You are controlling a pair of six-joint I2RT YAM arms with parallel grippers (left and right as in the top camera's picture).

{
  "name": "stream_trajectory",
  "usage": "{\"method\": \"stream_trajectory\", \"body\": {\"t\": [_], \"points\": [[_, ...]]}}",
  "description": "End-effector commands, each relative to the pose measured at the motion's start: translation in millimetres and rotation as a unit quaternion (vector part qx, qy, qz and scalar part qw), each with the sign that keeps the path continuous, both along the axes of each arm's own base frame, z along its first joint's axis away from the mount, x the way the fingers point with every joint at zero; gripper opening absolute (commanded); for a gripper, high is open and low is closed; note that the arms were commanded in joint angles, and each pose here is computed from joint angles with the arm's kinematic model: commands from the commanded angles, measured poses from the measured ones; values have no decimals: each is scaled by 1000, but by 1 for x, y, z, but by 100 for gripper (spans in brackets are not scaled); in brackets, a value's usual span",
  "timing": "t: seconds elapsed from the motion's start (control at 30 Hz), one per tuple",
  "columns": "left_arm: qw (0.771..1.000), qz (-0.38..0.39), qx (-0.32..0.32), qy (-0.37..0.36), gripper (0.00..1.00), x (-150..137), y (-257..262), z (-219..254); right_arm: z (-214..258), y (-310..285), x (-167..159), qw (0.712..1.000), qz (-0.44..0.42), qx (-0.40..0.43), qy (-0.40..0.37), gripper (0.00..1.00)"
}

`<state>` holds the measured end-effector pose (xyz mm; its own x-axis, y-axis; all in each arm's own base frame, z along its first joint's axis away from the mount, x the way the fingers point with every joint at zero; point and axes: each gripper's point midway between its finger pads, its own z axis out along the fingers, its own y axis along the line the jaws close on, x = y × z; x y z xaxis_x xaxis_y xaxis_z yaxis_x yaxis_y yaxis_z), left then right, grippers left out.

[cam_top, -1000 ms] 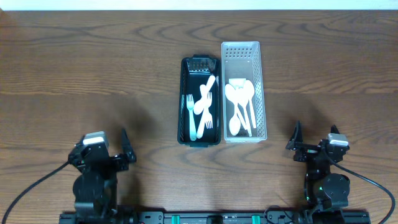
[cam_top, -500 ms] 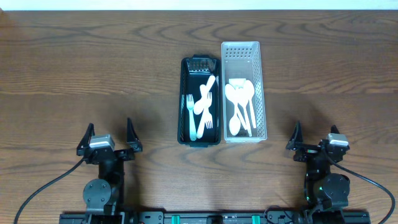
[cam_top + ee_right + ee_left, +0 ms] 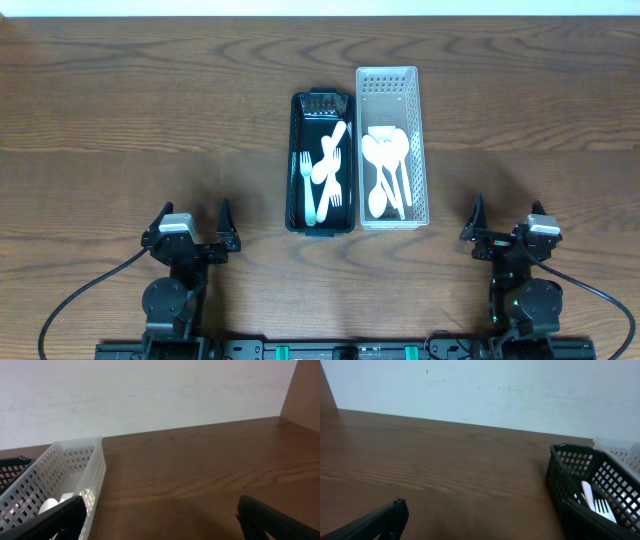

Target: Pack container

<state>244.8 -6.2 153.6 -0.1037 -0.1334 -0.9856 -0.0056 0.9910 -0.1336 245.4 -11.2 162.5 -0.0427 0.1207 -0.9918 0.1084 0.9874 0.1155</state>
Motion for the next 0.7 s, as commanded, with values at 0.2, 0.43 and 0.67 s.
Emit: {"method": "stream_trajectory", "body": {"t": [0.2,0.43,0.67], "points": [[999,-1,-8,36,97,-1,-1,-22,-1,-2,0,1000,-5,7,-1,99],[999,-1,-8,37,98,-1,-1,-22,-1,-2,0,1000,-5,7,-1,99],[999,-1,-8,37,98,-1,-1,-22,-1,-2,0,1000,-5,7,-1,99]]}}
